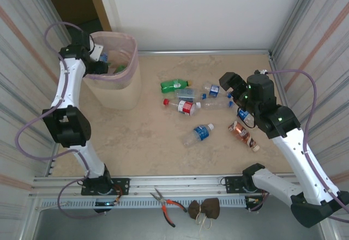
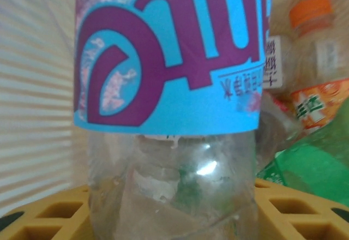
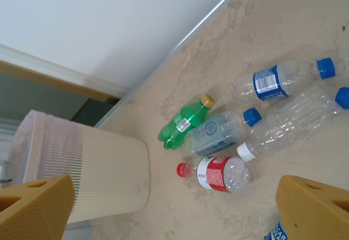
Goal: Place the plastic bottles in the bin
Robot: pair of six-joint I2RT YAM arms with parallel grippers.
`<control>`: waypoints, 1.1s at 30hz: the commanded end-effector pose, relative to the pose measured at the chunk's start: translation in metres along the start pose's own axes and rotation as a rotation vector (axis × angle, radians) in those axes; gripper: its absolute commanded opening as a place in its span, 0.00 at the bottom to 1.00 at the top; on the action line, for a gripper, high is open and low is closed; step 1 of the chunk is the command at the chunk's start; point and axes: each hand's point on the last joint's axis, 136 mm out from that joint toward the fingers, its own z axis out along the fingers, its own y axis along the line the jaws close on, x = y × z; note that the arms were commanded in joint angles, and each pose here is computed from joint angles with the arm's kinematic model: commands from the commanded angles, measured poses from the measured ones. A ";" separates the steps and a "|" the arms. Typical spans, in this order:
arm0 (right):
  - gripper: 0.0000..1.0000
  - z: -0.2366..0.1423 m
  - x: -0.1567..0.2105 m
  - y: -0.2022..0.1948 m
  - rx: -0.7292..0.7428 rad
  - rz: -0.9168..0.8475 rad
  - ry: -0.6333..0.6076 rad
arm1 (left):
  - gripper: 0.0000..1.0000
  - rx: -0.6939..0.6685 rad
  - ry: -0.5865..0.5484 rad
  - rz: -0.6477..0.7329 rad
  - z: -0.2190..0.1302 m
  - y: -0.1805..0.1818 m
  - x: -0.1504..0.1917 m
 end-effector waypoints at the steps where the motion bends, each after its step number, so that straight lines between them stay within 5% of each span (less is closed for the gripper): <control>1: 0.94 -0.008 -0.006 0.006 -0.016 -0.023 -0.008 | 0.58 -0.029 0.046 -0.015 0.015 0.008 0.013; 13: 0.94 -0.006 -0.006 0.010 -0.025 -0.023 -0.001 | 0.64 -0.018 0.091 -0.103 0.017 0.005 0.043; 20: 0.93 -0.003 -0.003 0.011 -0.029 -0.025 0.012 | 0.76 0.004 -0.006 -0.123 -0.015 0.002 0.024; 33: 0.93 0.004 0.010 -0.001 0.025 -0.059 0.074 | 0.78 0.096 -0.168 -0.148 -0.072 -0.012 0.000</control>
